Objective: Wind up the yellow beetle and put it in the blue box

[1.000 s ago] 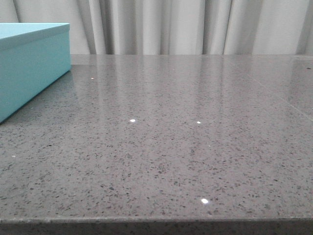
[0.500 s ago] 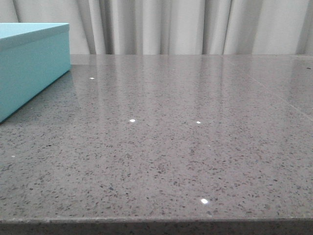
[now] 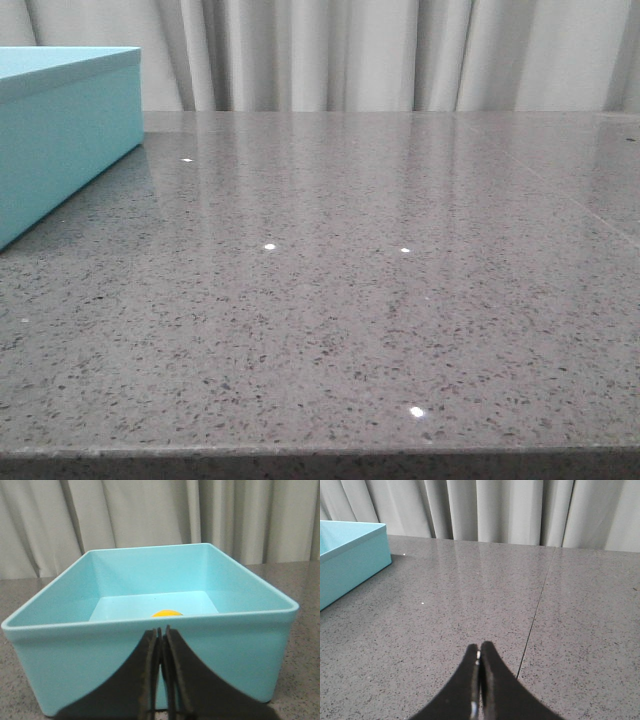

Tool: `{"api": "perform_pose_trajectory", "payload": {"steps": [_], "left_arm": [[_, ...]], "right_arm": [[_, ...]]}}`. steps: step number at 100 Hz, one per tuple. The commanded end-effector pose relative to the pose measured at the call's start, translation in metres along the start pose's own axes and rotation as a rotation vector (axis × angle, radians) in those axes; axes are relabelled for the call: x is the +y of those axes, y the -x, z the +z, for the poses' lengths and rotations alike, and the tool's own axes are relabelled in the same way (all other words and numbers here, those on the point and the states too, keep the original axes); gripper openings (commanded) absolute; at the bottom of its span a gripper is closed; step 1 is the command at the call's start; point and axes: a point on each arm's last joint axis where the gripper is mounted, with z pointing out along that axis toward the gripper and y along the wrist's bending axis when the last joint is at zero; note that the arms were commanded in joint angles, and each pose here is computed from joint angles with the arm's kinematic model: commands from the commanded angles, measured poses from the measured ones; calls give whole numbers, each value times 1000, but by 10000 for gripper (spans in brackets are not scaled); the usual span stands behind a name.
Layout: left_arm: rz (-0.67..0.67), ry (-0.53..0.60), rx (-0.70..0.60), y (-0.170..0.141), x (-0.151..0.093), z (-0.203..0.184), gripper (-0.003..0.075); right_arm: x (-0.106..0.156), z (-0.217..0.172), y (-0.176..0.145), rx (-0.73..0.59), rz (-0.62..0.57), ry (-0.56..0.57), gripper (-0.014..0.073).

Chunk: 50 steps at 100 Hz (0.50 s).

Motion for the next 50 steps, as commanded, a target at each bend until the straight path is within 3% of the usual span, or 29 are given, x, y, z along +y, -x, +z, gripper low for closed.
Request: {"api": "perform_pose_trajectory", "payload": {"steps": [1,18,22,50], "left_arm": [[-50,27,-103,5,2,-2,-19],[-76,43,-92,-18,3,-5,-19],[-82,41,-30,-22,3,-4,-19],[-77,40,-9,-24,3,-4,-19]], "right_arm": [[3,-1,13,-81,-28,25,-66],[3,-1,13,-81,-28,25,-66],[3,-1,13,-81,-28,25,-66],[3,-1,13,-81,-28,24,-66]]}}
